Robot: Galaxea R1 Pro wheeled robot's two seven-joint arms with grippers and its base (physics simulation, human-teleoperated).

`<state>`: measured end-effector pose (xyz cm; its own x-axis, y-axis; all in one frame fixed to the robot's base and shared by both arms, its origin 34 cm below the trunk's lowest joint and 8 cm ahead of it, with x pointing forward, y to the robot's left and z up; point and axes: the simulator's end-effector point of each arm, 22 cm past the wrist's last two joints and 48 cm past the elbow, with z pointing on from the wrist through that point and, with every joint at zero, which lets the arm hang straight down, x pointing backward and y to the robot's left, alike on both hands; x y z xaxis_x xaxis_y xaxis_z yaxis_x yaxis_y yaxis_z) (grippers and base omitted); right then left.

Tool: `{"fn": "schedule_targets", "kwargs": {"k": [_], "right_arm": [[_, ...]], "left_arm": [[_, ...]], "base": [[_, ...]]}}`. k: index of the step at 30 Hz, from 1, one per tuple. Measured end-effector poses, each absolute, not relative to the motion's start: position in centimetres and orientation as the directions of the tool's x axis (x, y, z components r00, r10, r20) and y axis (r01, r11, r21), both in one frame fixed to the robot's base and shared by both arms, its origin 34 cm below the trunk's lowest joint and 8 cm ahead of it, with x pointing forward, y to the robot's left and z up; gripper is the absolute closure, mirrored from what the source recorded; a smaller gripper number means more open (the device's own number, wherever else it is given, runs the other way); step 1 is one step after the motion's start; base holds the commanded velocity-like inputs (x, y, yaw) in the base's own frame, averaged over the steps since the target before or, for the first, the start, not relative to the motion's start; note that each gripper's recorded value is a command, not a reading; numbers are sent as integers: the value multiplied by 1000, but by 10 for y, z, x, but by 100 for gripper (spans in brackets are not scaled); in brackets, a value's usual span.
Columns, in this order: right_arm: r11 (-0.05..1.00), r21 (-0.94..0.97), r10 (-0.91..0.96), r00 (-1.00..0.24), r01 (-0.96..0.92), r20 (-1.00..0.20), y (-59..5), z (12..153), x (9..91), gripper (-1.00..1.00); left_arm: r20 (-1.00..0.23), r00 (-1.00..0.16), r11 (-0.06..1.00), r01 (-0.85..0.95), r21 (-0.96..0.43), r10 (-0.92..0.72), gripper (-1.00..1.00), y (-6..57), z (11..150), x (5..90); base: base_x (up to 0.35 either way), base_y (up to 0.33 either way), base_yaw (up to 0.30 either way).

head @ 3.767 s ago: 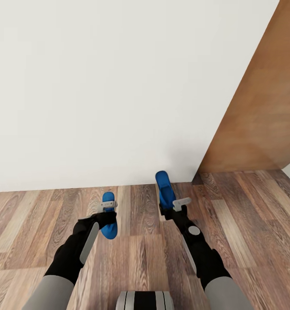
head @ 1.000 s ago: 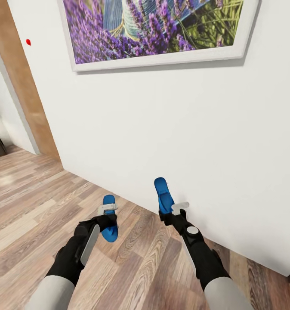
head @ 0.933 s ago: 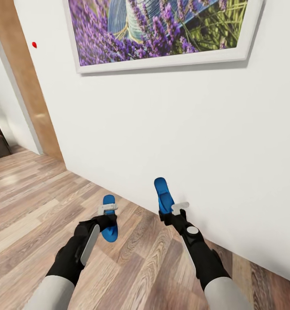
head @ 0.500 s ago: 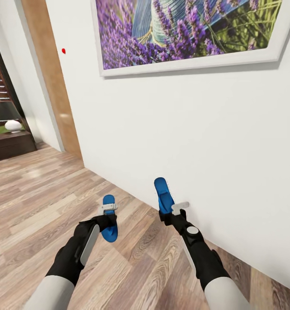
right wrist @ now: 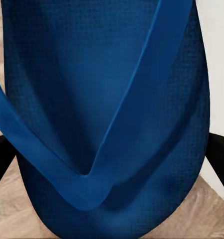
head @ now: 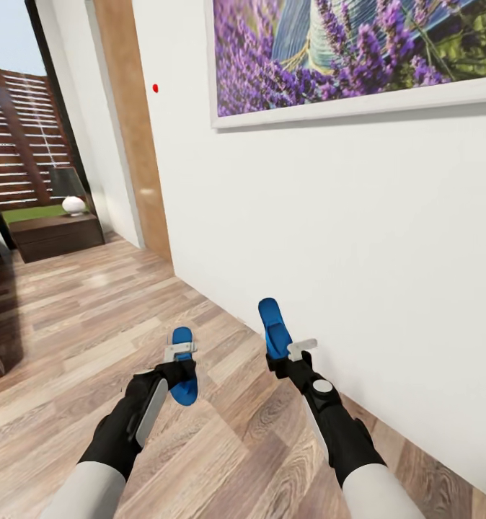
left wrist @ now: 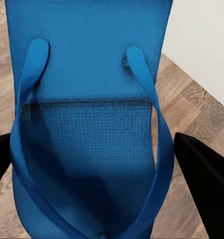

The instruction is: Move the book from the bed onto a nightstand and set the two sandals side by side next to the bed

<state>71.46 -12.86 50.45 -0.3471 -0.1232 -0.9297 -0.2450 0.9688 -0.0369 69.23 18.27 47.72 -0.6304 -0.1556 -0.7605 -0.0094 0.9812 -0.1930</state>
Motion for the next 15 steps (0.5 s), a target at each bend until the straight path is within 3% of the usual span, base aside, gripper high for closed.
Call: {"fn": "schedule_targets", "kwargs": {"k": [6, 15], "right_arm": [[969, -37, -124, -348, -246, -929, -128, 504, 714, 100], [969, -37, -124, -349, -246, -929, -128, 504, 714, 100]], "left_arm": [[-762, -628, 981, -11, -192, -156, 100, 184, 477, 693], [-768, -620, 981, -13, -193, -159, 100, 184, 477, 694]], "base": [[215, 144, 281], [305, 109, 281]]}}
